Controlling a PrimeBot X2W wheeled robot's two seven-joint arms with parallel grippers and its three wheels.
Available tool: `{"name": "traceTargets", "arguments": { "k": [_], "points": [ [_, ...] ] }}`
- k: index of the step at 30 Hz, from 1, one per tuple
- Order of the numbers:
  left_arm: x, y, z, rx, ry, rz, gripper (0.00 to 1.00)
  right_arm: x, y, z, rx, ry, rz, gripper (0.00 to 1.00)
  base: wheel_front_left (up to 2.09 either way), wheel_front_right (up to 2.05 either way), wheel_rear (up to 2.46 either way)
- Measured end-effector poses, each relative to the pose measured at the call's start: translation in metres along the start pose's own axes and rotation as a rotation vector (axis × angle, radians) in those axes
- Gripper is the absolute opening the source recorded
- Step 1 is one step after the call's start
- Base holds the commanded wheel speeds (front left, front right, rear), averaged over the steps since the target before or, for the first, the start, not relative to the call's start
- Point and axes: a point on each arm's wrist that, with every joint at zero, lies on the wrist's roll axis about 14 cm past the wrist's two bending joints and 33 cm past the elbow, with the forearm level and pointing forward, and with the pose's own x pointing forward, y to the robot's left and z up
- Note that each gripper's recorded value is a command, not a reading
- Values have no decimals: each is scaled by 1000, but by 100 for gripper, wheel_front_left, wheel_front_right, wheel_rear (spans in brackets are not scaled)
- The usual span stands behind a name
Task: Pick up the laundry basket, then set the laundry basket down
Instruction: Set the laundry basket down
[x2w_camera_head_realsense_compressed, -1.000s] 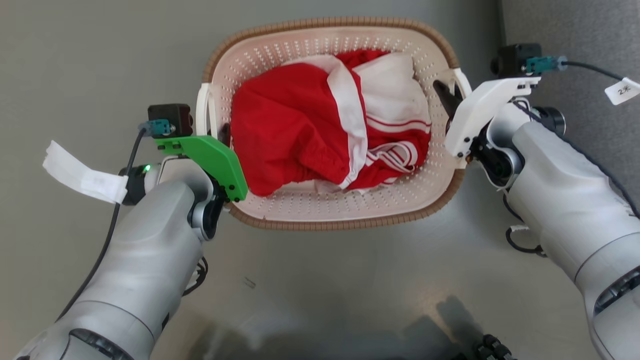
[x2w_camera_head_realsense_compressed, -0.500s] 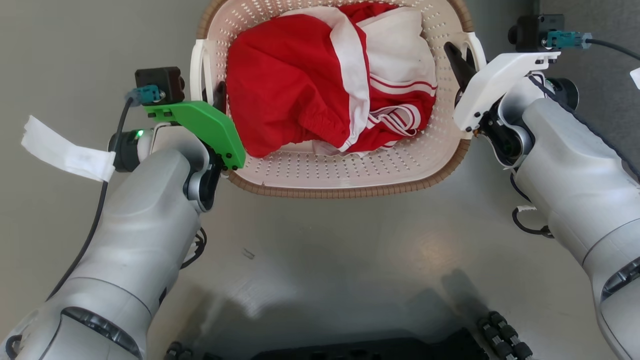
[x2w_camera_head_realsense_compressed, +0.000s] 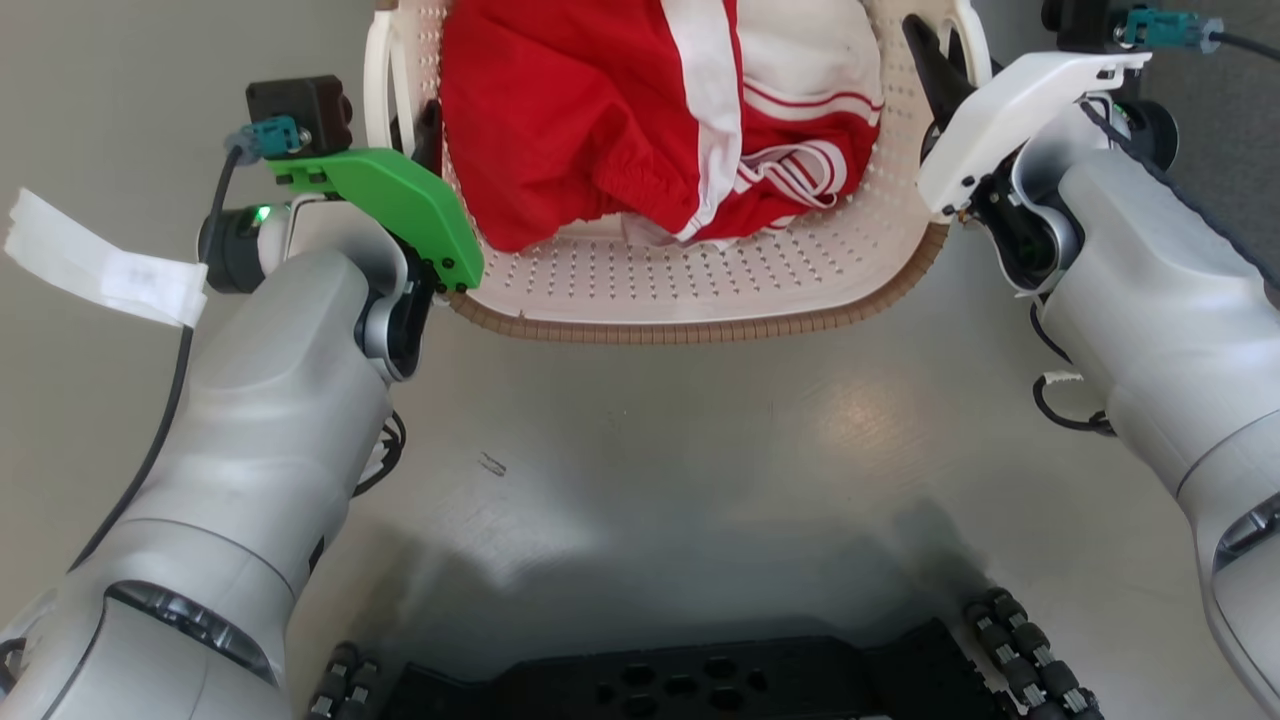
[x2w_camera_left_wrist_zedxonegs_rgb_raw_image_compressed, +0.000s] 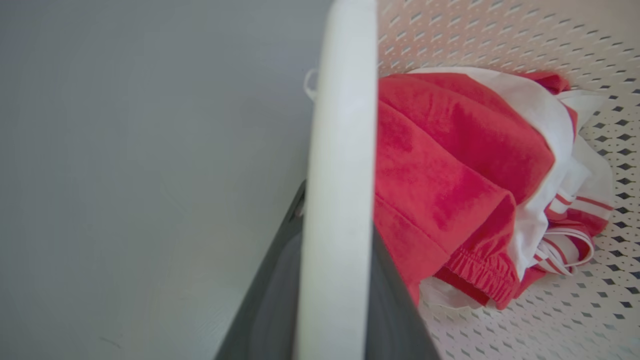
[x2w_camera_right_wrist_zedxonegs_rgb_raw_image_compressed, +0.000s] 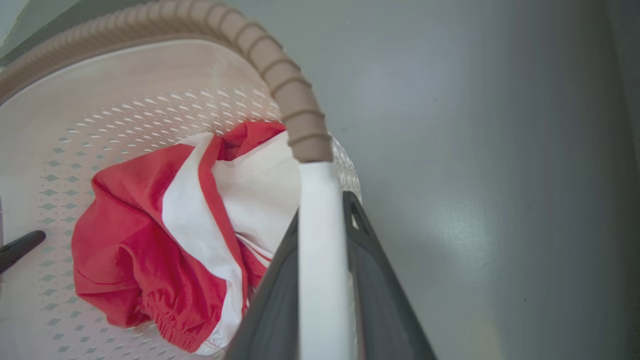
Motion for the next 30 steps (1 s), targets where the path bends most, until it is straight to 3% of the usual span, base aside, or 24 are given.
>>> {"name": "traceTargets", "arguments": {
  "k": [30],
  "points": [
    [24, 14, -14, 0, 12, 6, 0, 22, -13, -17, 13, -3, -13, 0, 0, 0, 0]
  ]
}}
